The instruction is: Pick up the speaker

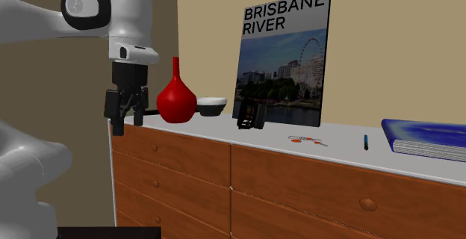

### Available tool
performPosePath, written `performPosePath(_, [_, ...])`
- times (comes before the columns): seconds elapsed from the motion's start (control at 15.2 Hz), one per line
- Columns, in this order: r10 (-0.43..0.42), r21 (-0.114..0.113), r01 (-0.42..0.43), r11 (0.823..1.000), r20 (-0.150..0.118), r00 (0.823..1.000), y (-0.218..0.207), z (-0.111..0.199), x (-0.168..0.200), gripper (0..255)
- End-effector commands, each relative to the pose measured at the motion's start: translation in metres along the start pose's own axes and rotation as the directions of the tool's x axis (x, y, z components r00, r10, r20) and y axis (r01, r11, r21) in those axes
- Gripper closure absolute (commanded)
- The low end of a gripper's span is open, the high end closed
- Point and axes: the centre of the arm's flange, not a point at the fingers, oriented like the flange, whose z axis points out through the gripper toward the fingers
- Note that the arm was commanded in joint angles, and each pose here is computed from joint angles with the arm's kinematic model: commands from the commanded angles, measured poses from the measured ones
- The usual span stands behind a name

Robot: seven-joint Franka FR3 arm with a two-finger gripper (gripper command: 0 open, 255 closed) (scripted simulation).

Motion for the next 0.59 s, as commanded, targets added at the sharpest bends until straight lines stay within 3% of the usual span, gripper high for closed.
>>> performPosePath(0.0, [0.000,0.000,0.000,1.000,0.000,1.000,0.000,0.000,0.000,0])
performPosePath(0.26, [-0.130,-0.026,0.129,0.991,-0.052,0.990,-0.018,-0.007,0.042,0])
performPosePath(0.53, [-0.259,-0.059,0.254,0.965,-0.099,0.961,-0.041,-0.016,0.080,0])
